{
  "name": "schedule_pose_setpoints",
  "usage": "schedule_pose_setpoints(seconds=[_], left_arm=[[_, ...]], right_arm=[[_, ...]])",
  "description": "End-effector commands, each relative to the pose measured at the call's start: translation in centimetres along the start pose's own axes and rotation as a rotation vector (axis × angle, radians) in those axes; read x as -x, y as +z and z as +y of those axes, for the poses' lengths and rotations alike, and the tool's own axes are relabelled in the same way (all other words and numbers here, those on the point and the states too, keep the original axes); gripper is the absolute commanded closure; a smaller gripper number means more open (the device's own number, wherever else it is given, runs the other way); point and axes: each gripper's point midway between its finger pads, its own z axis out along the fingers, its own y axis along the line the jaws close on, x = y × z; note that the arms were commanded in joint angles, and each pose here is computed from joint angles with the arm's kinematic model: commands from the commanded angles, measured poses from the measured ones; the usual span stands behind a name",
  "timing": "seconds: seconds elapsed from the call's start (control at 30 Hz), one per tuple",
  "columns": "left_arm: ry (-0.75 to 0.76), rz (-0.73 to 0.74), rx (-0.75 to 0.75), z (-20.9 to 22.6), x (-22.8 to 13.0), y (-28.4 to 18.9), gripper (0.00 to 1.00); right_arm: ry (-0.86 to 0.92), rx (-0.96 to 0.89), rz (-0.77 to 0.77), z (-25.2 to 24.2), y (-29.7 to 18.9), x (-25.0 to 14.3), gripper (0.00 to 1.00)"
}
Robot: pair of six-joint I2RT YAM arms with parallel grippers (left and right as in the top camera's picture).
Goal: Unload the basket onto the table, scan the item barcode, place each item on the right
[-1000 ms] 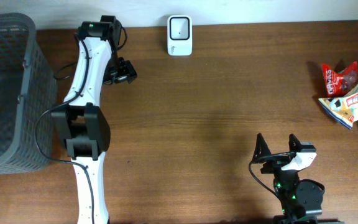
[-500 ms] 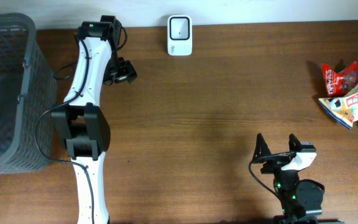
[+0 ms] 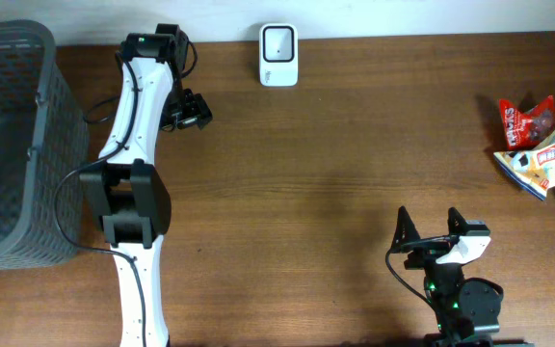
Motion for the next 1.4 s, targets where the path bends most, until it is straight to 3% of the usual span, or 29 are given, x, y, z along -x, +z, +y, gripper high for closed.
schedule_pose_setpoints(seconds=[0.0,0.9,1.1,1.37], left_arm=[[-0.011,-0.014,-0.008,-0.1,0.0,-0.8,0.01],[-0.012,-0.023,-0.014,0.0,0.0,-1.2,0.01],[-0.024,-0.122,-0.072,0.5,0.1,-6.4,0.01],[-0.057,-0.384,-0.225,3.4,-2.0,-19.5,0.01]], right_arm=[[-0.01,0.008,0.004,0.1,0.0,-0.3,0.02],[-0.01,0.008,0.004,0.1,0.0,-0.3,0.02],[-0.01,0.008,0.004,0.1,0.0,-0.3,0.02],[-0.01,0.008,0.004,0.1,0.0,-0.3,0.02]])
